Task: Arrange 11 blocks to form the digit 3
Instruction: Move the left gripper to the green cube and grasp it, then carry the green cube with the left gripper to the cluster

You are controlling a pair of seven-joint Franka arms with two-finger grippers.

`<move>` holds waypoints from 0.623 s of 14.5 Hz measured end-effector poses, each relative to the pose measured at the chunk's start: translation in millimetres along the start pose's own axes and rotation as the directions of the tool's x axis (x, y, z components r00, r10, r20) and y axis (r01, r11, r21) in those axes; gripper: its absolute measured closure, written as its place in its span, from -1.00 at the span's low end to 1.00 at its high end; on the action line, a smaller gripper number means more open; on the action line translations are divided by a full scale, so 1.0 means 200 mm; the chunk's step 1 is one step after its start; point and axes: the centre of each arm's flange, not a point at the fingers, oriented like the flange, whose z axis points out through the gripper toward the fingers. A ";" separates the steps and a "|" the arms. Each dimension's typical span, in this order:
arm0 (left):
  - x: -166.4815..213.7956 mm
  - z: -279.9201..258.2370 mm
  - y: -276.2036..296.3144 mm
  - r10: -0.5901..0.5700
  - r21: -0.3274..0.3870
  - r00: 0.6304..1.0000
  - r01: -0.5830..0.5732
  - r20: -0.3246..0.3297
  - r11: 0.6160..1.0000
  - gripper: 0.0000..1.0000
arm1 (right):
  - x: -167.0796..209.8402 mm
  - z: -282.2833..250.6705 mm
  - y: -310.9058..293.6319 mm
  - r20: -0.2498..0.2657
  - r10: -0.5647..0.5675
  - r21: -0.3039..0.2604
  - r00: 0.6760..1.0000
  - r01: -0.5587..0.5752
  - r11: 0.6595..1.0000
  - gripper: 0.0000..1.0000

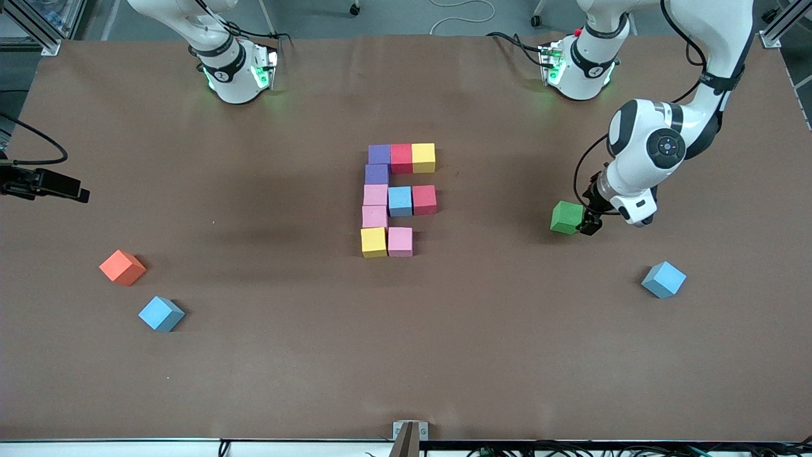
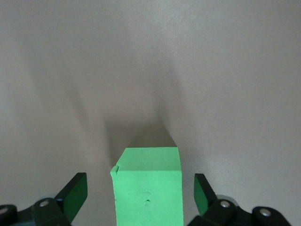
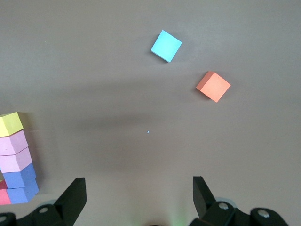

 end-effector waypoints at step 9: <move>-0.02 0.18 0.01 -0.001 0.004 1.000 0.000 0.029 1.000 -0.92 | -0.10 -0.05 -0.01 -0.030 -0.016 -0.010 0.999 0.016 1.000 -1.00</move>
